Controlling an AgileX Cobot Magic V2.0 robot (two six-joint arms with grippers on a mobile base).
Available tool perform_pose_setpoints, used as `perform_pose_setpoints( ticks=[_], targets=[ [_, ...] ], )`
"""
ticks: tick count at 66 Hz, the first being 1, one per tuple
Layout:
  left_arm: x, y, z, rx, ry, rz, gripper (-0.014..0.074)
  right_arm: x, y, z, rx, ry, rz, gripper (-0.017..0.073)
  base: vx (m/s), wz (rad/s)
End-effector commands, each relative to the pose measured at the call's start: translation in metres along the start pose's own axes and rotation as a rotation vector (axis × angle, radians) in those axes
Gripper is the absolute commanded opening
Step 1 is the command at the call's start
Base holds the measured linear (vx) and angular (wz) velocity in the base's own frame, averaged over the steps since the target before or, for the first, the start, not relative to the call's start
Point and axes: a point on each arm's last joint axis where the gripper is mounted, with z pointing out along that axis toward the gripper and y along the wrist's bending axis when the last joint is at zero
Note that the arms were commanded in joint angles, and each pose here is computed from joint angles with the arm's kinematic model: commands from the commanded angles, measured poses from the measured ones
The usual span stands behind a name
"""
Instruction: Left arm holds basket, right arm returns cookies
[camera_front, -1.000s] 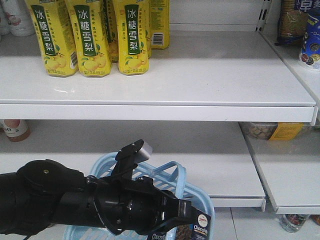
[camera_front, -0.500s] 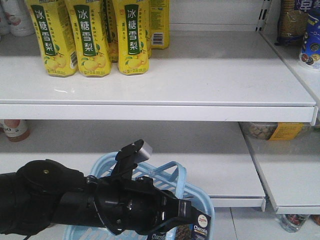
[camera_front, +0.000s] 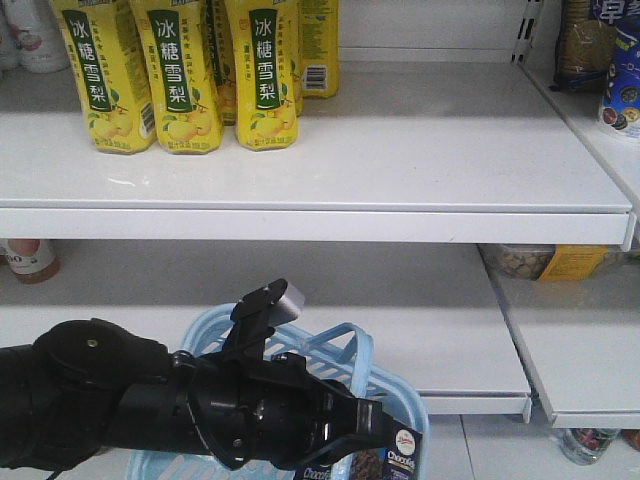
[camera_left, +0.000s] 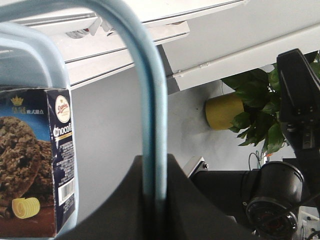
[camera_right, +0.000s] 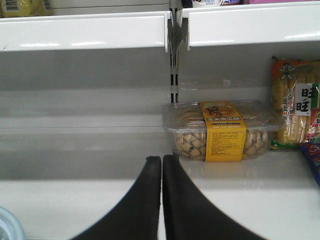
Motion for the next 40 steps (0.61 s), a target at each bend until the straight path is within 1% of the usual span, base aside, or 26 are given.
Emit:
perform_pose_setpoints(
  ticks=[1, 2, 4, 7, 11, 12, 21, 26, 35, 40],
  targets=[
    [-0.009, -0.017, -0.012, 0.049, -0.062, 0.036, -0.0006, -0.011, -0.001, -0.001, 0.016, -0.114, -0.031, -0.0008, 0.0, 0.0],
    [-0.009, -0.017, -0.012, 0.049, -0.062, 0.036, -0.0006, -0.012, -0.001, -0.002, 0.017, -0.126, -0.039, -0.0008, 0.0, 0.0],
    [-0.009, -0.017, -0.012, 0.049, -0.062, 0.036, -0.0006, -0.015, -0.001, -0.002, 0.021, -0.162, -0.037, -0.0008, 0.0, 0.0],
    [-0.009, -0.017, -0.012, 0.049, -0.062, 0.036, -0.0006, -0.019, -0.002, -0.003, 0.023, -0.204, -0.004, -0.0008, 0.0, 0.0],
    [-0.009, -0.017, -0.012, 0.049, -0.062, 0.036, -0.0006, -0.027, -0.002, -0.005, 0.017, -0.232, 0.067, -0.0008, 0.0, 0.0],
    [-0.009, -0.017, -0.012, 0.049, -0.062, 0.036, -0.0006, -0.029, -0.002, -0.005, 0.015, -0.234, 0.072, -0.0008, 0.0, 0.0],
    [-0.009, -0.017, -0.012, 0.049, -0.062, 0.036, -0.0006, -0.058, -0.001, -0.01, 0.011, -0.27, 0.045, -0.0008, 0.0, 0.0],
    [-0.009, -0.017, -0.012, 0.049, -0.062, 0.036, -0.0006, -0.071, 0.0, -0.008, 0.005, -0.207, 0.047, -0.0008, 0.0, 0.0],
    [-0.009, -0.017, -0.012, 0.049, -0.062, 0.036, -0.0006, -0.093, 0.002, 0.007, -0.008, -0.03, 0.049, -0.0008, 0.0, 0.0],
    [-0.009, -0.017, -0.012, 0.049, -0.062, 0.036, -0.0006, -0.098, 0.002, 0.02, -0.011, 0.068, 0.049, -0.0008, 0.0, 0.0]
  ],
)
